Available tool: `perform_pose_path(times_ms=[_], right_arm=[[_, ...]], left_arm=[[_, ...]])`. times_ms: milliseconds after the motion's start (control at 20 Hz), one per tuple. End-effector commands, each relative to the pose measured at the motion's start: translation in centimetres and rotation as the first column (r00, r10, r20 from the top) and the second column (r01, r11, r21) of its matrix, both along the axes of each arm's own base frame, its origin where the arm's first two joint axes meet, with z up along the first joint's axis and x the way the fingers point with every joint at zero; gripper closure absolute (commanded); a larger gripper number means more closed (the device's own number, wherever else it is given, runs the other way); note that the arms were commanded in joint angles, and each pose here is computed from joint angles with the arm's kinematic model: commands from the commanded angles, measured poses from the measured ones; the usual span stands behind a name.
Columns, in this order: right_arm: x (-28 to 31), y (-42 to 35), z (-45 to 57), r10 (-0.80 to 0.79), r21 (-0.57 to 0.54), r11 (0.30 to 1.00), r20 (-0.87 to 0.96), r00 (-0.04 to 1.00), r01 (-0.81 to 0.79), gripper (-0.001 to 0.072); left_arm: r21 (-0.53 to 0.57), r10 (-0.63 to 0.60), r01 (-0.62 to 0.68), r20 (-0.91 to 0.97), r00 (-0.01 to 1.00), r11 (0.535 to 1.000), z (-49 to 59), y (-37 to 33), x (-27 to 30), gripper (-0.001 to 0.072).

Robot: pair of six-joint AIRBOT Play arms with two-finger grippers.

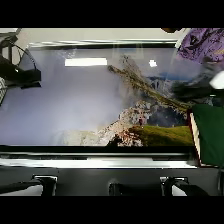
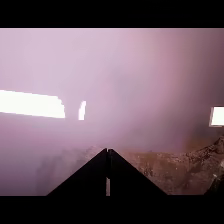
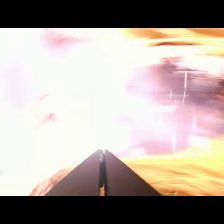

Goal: Fold the clothes and pants, and hang the long-sleeved shirts on hangers.

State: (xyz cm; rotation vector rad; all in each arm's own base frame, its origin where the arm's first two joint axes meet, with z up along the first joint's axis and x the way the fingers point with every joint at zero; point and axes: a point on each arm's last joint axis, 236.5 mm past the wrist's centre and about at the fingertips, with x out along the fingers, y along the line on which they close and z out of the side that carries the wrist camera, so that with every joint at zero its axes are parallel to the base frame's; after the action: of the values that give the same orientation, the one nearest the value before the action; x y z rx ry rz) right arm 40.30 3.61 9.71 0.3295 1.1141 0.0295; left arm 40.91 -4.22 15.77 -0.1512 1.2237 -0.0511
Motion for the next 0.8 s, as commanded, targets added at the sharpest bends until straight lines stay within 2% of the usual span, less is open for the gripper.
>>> perform_pose_path(times_ms=[0,100,250,750], right_arm=[[-2.8,11.8,0.1,0.356,-0.08,0.932,0.012,0.934,-0.354,0.0687],[-4.4,15.3,0.1,0.453,-0.103,0.888,0.018,0.891,-0.449,0.0687],[-5.1,18.0,0.5,0.51,-0.107,0.858,0.051,0.859,-0.503,0.0685],[-5.3,17.8,0.3,0.507,-0.111,0.859,0.038,0.861,-0.5,0.0685]], left_arm=[[-0.001,-0.088,0.089,0.069,0.994,0.996,0.0,-3.1,-3.3,0.069],[-0.009,-0.097,0.098,0.09,0.991,0.995,-0.2,-3.8,-5.2,0.0689],[-0.002,-0.101,0.102,0.084,0.991,0.995,-0.2,-3.6,-6.7,0.0689],[-0.001,-0.096,0.096,0.063,0.993,0.995,-0.5,-3.5,-7.0,0.0688]])
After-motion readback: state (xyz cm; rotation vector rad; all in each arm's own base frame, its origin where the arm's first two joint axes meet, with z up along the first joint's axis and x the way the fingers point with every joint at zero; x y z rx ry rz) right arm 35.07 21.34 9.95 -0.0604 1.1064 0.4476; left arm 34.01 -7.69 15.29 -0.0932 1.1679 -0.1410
